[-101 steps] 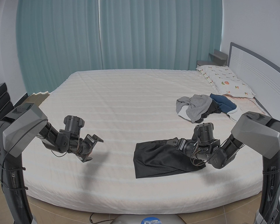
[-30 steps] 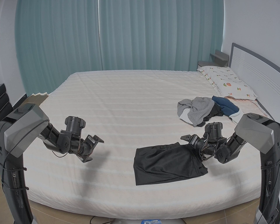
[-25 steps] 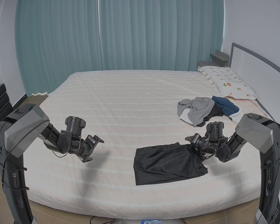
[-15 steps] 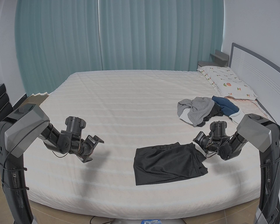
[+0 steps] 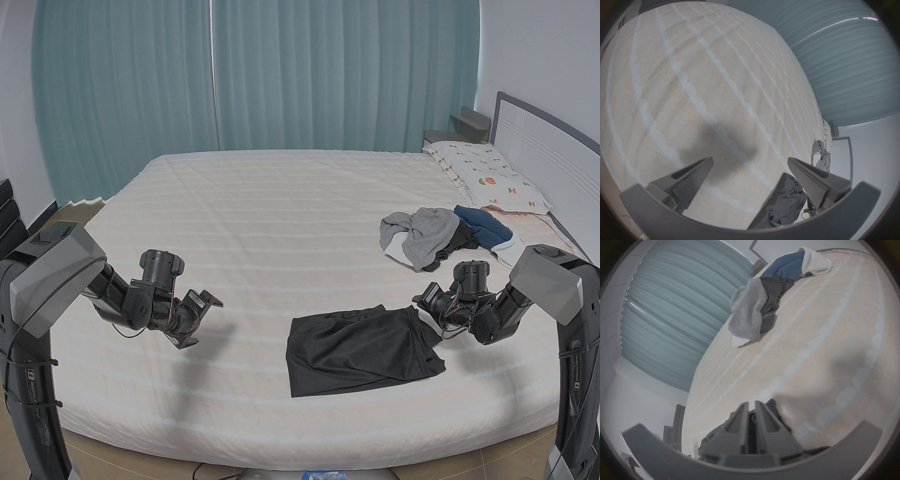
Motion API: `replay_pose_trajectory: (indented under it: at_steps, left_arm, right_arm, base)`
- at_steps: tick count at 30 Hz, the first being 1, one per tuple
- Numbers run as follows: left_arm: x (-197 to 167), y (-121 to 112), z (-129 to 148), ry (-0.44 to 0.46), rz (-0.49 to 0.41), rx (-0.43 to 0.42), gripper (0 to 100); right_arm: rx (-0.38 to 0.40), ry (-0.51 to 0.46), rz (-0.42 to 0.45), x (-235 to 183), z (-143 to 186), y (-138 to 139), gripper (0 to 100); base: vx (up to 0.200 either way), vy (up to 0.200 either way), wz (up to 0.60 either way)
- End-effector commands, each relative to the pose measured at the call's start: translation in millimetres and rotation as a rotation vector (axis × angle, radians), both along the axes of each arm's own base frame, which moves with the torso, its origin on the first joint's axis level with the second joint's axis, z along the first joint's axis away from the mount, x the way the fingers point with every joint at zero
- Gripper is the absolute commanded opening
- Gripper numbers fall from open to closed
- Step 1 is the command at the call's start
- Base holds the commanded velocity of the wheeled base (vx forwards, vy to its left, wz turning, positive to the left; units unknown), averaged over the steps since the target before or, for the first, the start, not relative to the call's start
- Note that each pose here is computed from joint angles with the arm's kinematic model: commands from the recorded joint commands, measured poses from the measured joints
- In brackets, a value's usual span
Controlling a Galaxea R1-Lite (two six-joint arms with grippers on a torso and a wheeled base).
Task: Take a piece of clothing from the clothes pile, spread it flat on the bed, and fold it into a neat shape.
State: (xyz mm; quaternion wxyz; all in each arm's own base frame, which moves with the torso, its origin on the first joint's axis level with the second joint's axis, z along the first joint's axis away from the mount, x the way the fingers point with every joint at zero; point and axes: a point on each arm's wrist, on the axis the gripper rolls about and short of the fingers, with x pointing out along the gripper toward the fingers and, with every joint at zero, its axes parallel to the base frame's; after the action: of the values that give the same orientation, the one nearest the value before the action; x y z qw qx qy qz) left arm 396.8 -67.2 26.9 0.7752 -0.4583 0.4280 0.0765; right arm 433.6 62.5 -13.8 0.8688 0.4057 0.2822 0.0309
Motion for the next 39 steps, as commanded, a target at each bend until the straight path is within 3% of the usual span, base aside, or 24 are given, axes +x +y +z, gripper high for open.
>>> replay_pose_trajectory:
  at_steps: [1, 21, 22, 39]
  left_arm:
    - [0, -1, 0, 0.001, -0.001, 0.0, 100]
    - [0, -1, 0, -0.001, -0.001, -0.001, 100]
    - [0, -1, 0, -0.001, -0.001, -0.001, 100]
    - [0, -1, 0, -0.001, -0.001, -0.001, 100]
  right_arm:
    - [0.022, -0.036, 0.043, -11, 13, 4, 100]
    - [0.01, -0.033, 0.08, -6, -13, 18, 100]
    - [0.01, -0.033, 0.078, -5, -13, 17, 0]
    - [0.008, -0.044, 0.013, 7, -16, -8, 0]
  base:
    - [0.0, 0.0, 0.0]
    - [0.0, 0.0, 0.0]
    - [0.0, 0.0, 0.0]
    - [0.0, 0.0, 0.0]
